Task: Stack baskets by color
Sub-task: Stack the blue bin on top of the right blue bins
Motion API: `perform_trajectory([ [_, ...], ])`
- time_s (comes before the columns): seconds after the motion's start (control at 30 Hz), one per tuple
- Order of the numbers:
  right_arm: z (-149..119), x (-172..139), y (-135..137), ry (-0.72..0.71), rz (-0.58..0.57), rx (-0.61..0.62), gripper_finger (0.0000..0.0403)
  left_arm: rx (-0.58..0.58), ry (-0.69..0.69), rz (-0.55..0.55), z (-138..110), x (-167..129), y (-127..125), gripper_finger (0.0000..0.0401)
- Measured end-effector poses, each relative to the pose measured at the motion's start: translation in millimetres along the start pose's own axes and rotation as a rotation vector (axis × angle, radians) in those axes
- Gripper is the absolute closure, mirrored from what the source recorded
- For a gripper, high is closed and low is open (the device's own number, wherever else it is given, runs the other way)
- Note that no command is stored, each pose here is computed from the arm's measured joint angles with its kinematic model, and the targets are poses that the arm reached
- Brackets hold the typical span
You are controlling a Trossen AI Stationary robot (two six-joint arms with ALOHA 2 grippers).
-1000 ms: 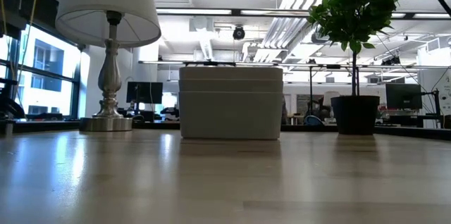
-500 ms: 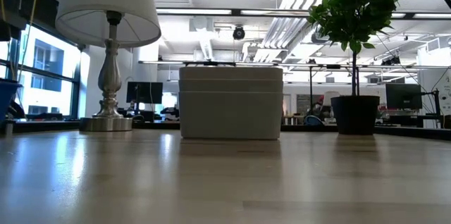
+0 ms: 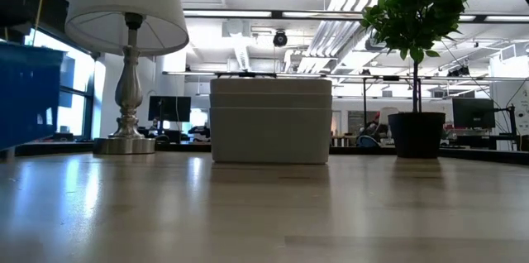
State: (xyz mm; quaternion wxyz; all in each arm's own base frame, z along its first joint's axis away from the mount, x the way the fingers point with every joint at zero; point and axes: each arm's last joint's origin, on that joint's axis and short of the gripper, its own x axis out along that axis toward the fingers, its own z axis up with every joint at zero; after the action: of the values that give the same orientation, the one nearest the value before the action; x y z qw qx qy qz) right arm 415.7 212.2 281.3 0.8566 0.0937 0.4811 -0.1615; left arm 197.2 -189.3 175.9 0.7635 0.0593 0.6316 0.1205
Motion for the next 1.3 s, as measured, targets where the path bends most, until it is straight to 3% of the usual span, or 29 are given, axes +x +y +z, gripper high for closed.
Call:
perform_trajectory([
  [0.2,-12,-1,6,-0.036,-0.061,0.049,0.0259,-0.003,-0.011,0.082,5,0,9,0.0401],
  [0.53,-25,-12,15,-0.248,-0.209,0.147,0.0259,-0.060,-0.068,0.227,21,6,32,0.0401],
  [0.87,-18,-6,11,-0.278,-0.209,0.241,0.0259,-0.096,-0.127,0.355,36,4,49,0.0401],
  [1.3,13,10,-6,-0.275,-0.160,0.264,0.0259,-0.085,-0.201,0.375,60,-13,57,0.0401],
])
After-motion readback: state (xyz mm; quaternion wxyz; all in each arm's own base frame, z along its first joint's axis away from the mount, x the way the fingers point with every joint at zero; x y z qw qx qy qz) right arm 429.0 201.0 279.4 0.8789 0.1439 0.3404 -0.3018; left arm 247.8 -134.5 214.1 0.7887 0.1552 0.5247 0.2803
